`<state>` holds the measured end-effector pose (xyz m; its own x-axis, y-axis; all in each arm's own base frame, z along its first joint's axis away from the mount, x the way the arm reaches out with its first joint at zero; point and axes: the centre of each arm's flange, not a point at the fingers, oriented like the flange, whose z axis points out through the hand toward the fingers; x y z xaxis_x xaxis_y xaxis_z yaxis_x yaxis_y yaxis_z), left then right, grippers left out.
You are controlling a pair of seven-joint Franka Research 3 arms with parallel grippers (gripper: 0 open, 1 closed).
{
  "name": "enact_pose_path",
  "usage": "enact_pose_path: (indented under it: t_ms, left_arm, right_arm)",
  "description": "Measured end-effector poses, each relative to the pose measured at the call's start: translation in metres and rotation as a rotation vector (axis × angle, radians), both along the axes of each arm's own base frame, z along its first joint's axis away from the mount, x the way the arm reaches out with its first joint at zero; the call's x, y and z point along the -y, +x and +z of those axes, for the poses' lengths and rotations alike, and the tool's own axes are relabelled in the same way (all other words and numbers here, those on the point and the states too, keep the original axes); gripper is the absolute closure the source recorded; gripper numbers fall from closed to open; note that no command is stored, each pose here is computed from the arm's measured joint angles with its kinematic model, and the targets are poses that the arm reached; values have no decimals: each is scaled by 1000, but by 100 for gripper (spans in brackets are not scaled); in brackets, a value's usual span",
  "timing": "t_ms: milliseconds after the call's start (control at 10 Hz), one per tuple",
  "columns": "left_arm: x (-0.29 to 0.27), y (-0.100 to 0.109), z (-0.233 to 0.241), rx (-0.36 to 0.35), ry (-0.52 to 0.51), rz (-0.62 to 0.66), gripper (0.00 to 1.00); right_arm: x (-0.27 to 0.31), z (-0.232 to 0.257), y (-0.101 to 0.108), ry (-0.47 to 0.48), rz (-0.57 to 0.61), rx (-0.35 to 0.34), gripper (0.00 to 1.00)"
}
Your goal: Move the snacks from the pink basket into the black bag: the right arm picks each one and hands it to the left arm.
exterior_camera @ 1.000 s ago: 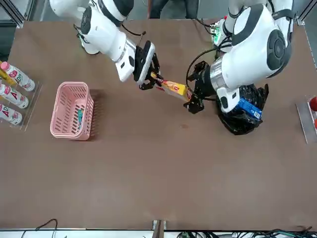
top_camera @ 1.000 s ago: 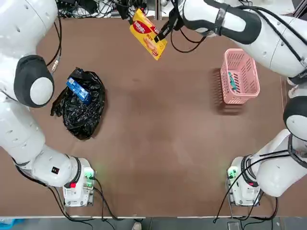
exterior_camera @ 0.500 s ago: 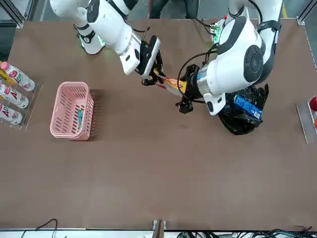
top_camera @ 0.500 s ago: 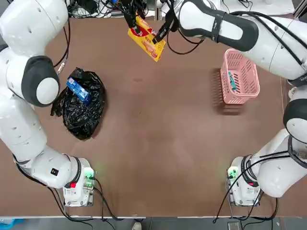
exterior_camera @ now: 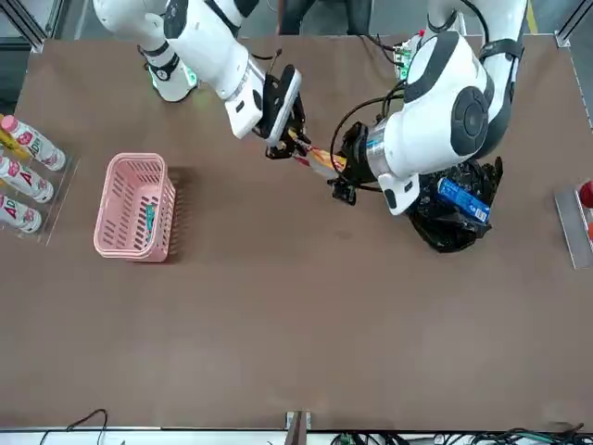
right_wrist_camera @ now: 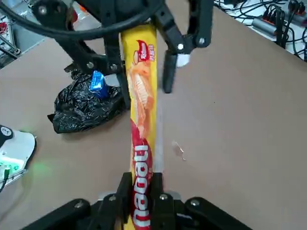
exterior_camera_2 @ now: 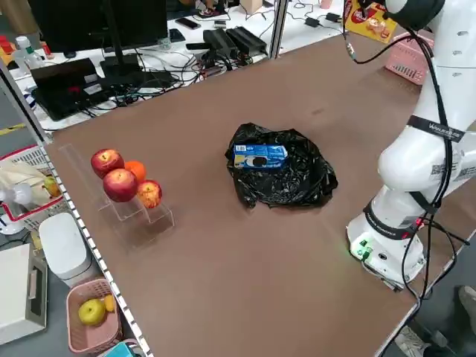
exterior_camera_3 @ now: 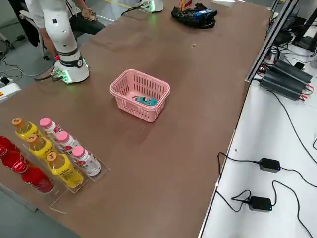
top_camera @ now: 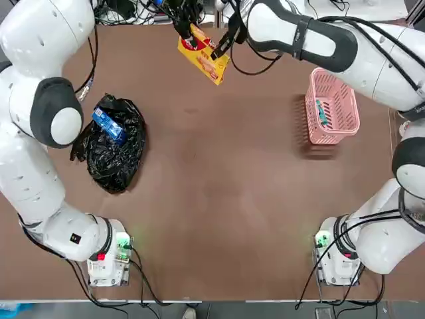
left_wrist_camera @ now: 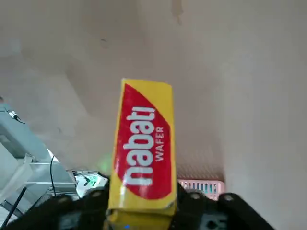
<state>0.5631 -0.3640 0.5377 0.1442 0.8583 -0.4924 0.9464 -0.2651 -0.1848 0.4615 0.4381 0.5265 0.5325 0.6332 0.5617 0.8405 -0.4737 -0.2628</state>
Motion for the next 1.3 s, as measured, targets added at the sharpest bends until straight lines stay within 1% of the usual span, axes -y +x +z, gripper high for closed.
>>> enact_pose_path:
  t_ms: [100, 400, 500, 700, 800, 900, 1000, 1100, 1200, 1300]
  left_arm:
    - [0, 0, 0, -3, 1, -2, 71]
    - [-1, 0, 1, -4, 2, -3, 74]
    - [-2, 1, 1, -3, 2, -1, 74]
    - [-21, 8, -3, -6, 14, -25, 74]
    - [-42, 15, -6, -23, 17, -42, 74]
    - [-64, 22, -8, -38, 17, -53, 74]
    - [-82, 27, -11, -45, 27, -65, 74]
    - [-98, 31, -16, -51, 47, -83, 74]
    - [-116, 33, -28, -71, 79, -92, 74]
    - [-139, 37, -48, -100, 120, -92, 74]
  right_arm:
    - [0, 0, 0, 1, 0, 1, 79]
    - [-1, 2, 0, 4, -7, -2, 76]
    - [-1, 3, 0, 5, -8, -1, 70]
    - [-3, 5, -1, 9, -13, -9, 42]
    - [-4, 6, -2, 10, -15, -12, 26]
    - [-4, 6, -2, 9, -16, -15, 11]
    - [-2, 6, -1, 8, -19, -16, 1]
    - [2, 4, 2, 0, -22, -32, 0]
    - [16, 1, 11, -18, -30, -65, 0]
    - [41, -1, 26, -39, -50, -109, 0]
